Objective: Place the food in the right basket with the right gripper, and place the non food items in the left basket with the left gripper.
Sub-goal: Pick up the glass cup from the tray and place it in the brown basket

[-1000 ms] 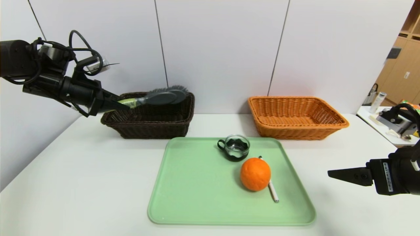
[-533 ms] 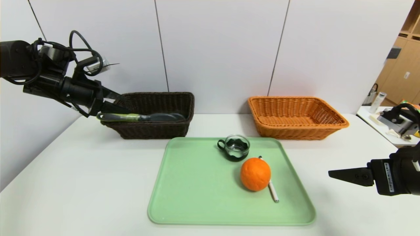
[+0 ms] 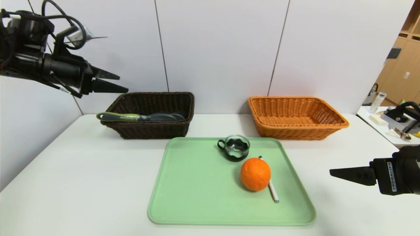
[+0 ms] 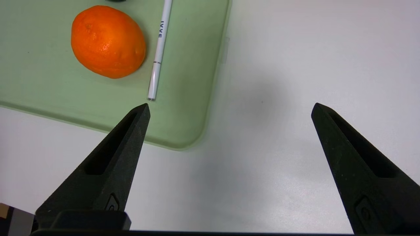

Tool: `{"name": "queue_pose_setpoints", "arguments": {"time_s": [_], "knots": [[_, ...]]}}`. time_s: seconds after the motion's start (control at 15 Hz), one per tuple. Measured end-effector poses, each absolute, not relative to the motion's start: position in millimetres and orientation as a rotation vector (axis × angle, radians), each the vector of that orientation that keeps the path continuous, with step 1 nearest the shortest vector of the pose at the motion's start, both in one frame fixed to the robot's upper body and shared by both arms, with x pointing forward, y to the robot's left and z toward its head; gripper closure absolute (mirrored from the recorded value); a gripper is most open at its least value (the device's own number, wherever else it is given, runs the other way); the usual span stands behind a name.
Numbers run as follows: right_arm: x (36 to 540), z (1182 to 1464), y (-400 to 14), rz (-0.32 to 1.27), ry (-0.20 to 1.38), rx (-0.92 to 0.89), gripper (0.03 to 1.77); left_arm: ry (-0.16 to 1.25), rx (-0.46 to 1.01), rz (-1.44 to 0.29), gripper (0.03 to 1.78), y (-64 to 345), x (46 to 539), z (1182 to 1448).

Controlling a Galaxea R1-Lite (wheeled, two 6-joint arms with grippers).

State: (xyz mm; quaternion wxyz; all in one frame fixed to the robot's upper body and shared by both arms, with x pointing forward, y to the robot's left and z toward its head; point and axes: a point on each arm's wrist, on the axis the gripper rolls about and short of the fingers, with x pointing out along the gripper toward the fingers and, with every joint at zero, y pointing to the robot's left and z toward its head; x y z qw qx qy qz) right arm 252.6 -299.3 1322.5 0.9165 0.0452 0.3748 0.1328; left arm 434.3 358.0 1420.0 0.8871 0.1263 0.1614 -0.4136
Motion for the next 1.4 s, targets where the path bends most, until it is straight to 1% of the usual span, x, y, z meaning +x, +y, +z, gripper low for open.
{"name": "queue_pose_setpoints", "arguments": {"time_s": [0.13,0.2,0.33,0.53,0.67,0.87,1.13,1.4], "knots": [[251.6,1323.4,-298.6,0.279,0.765,0.091,0.10,0.351,0.189,-0.846,0.25,342.4,408.7,1441.9],[250.8,1324.3,-298.4,0.282,0.761,0.092,0.10,0.376,0.166,-0.838,0.23,334.6,397.5,1447.8],[249.5,1325.3,-298.3,0.285,0.754,0.090,0.10,0.466,0.150,-0.806,0.20,322.2,378.1,1451.0],[249.0,1326.8,-298.2,0.288,0.747,0.091,0.10,0.618,0.096,-0.779,0.17,306.3,357.6,1445.1],[248.6,1326.8,-298.1,0.289,0.747,0.093,0.10,0.653,0.092,-0.818,0.16,293.8,347.7,1439.8],[248.1,1326.3,-298.1,0.289,0.748,0.095,0.10,0.715,0.123,-0.891,0.14,266.6,334.6,1429.3],[246.4,1327.7,-298.5,0.290,0.740,0.097,0.10,0.853,0.150,-0.935,0.14,233.4,321.6,1406.0],[245.6,1328.2,-298.7,0.292,0.737,0.097,0.10,0.936,0.161,-0.974,0.12,222.1,315.2,1387.3]]}}
